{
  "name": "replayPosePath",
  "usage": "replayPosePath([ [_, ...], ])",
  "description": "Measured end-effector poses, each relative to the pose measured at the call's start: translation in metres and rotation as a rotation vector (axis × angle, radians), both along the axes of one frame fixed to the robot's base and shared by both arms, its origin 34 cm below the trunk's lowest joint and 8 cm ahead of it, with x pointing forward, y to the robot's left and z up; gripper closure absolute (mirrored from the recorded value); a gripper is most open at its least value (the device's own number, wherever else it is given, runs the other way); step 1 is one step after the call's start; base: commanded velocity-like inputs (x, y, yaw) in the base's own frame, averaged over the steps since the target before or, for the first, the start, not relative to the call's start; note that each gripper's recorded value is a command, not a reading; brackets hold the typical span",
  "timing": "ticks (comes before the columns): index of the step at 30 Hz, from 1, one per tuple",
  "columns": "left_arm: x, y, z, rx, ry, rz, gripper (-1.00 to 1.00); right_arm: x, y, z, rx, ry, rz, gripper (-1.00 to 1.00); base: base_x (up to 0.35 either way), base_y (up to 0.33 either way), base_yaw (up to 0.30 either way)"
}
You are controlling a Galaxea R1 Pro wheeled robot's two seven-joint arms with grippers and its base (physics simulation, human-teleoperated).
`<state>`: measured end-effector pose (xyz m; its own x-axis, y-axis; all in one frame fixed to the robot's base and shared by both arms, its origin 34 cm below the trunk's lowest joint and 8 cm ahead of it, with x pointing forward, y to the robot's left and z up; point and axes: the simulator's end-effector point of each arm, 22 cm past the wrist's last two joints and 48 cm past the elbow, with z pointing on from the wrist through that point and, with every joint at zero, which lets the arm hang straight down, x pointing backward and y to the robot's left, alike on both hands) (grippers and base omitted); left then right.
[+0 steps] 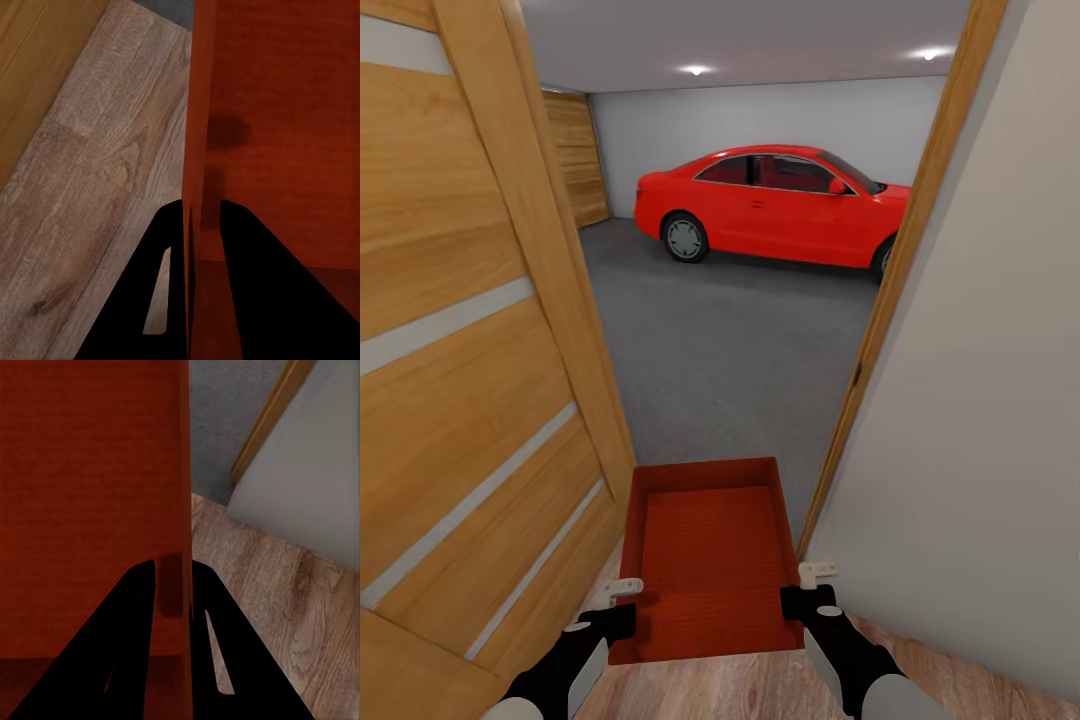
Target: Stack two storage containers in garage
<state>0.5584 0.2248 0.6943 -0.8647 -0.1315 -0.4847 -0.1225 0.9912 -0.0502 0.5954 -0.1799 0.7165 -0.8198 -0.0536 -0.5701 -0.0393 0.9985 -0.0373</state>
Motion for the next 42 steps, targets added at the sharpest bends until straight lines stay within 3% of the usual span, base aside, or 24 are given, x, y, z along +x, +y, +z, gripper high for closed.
replayPosePath([
  [11,-0.0005,0.0000,-0.0002,0.001,0.003,-0.002,1.00,-0.0011,-0.0001,-0.0008,0.001,0.003,-0.001,1.00,0.033,0.246,-0.002],
  [30,-0.0005,0.0000,-0.0002,0.001,0.002,-0.001,1.00,-0.0009,0.0000,-0.0007,0.000,0.003,0.000,1.00,0.004,0.017,-0.140],
  [42,-0.0002,0.0000,0.0000,0.000,0.001,-0.001,1.00,-0.0006,0.0000,-0.0003,0.000,0.001,0.000,1.00,0.105,0.194,-0.004],
])
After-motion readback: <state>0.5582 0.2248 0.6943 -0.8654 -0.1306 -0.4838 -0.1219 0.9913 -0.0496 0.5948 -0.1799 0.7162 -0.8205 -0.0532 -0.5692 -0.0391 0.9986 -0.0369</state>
